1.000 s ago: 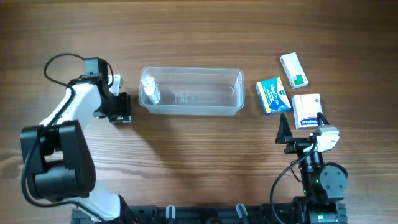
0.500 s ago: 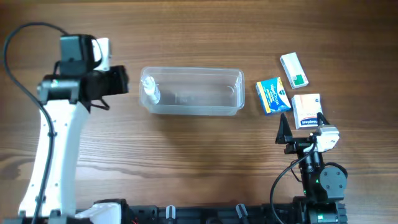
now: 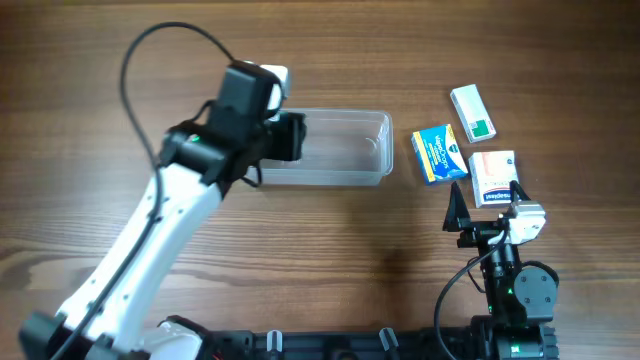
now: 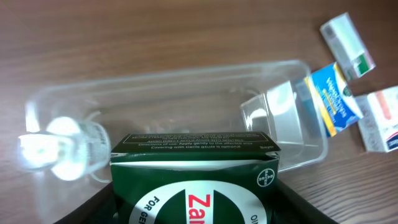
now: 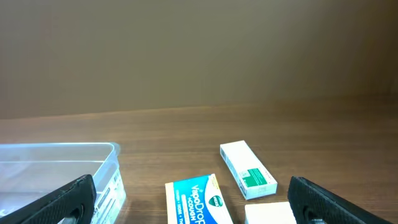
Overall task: Pack container
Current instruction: 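Carry Zam-Buk box with left gripper into container and release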
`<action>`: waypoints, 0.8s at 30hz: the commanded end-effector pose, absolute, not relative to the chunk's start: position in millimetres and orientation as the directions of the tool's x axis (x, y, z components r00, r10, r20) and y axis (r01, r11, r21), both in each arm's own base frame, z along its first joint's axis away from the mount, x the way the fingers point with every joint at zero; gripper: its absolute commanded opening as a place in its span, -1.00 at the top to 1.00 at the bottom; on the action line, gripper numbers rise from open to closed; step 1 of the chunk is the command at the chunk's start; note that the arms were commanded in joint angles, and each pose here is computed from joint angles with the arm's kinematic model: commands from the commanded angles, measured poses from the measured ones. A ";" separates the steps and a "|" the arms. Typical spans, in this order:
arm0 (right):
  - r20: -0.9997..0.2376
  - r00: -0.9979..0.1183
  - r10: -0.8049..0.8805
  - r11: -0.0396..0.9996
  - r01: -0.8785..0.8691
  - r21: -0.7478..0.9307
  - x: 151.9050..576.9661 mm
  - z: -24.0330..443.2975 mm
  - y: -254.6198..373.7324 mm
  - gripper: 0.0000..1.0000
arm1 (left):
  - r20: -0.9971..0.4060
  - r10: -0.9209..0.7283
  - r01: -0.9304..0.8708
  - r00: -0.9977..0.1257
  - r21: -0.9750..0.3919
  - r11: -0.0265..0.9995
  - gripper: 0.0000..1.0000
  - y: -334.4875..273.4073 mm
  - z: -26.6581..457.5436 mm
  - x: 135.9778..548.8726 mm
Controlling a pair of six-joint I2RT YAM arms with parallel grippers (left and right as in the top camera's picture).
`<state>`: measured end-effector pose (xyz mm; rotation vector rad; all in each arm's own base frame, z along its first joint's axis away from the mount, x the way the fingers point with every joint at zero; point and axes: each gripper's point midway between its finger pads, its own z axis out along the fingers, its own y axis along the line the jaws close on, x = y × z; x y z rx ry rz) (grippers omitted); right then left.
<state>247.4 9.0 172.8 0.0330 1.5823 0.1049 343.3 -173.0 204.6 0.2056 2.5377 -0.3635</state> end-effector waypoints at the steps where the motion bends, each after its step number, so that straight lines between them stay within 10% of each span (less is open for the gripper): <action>1: -0.997 -0.009 0.081 0.996 -0.033 0.081 247.5 173.5 6.4 -0.99 | -0.507 0.074 0.189 -0.859 -0.180 0.965 -0.20 -186.6 173.5 357.1; 24: -0.997 -0.009 0.081 0.996 -0.033 0.081 247.5 173.4 6.4 -1.00 | -0.369 0.041 0.048 -0.929 -0.009 0.999 -0.19 -141.1 89.3 384.9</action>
